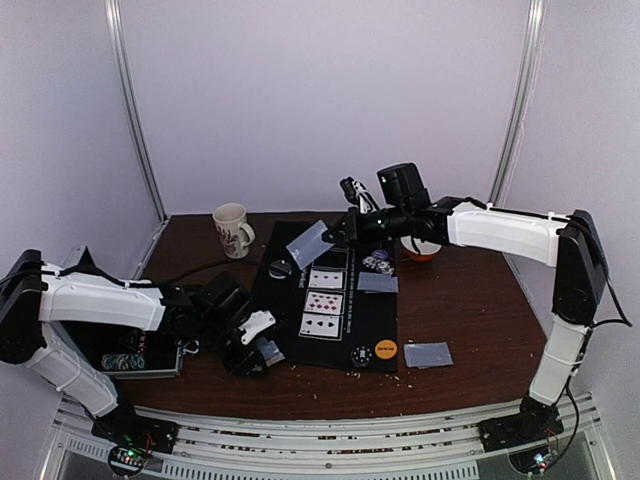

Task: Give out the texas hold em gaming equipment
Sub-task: Place the face-down deck piles in the corner of the board, then adjust the poker card.

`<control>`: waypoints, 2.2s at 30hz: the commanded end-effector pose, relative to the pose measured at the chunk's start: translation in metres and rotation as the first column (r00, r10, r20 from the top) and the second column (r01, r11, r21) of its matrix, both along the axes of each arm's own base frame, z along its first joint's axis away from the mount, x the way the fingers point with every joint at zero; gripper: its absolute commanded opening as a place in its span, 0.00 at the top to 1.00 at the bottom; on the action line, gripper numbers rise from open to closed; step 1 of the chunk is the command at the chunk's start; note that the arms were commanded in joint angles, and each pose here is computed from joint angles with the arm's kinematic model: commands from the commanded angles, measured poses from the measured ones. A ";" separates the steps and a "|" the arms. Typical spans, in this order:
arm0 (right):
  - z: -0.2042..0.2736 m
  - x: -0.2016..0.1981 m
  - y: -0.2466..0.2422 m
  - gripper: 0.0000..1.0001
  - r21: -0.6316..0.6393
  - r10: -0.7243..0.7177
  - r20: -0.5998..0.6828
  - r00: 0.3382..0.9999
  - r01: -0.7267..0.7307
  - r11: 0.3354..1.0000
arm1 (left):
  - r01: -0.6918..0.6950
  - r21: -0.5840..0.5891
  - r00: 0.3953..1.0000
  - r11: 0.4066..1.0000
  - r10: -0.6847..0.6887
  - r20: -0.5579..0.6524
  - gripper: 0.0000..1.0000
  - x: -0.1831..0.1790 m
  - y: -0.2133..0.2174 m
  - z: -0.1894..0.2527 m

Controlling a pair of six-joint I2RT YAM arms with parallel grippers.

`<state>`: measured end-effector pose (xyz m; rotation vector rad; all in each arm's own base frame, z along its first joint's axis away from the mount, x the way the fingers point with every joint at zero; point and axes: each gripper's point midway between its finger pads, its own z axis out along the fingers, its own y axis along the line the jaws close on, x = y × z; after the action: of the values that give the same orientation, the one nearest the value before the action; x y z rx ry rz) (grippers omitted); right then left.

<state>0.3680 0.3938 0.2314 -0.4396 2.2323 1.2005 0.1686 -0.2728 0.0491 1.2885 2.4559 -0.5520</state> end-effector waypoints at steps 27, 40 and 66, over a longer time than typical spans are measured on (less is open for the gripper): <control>0.010 -0.021 -0.034 1.00 -0.043 -0.038 0.053 0.998 0.040 0.998 | 0.158 0.073 0.985 0.985 -0.162 0.052 0.21 -0.034 -0.037 -0.030; 0.012 -0.020 -0.042 1.00 -0.066 -0.069 0.057 0.996 0.073 0.995 | 0.188 -0.026 0.972 0.982 -0.182 0.146 0.02 -0.029 -0.047 0.014; 0.092 -0.150 0.039 1.00 0.173 0.342 0.331 0.879 -0.413 0.894 | 0.257 -0.670 0.875 0.697 0.127 0.468 0.42 0.017 -0.029 0.263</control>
<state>0.2261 0.4222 0.3059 -0.8749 1.8913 1.3955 0.1943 -0.2983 0.2883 0.9923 1.6643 -0.8999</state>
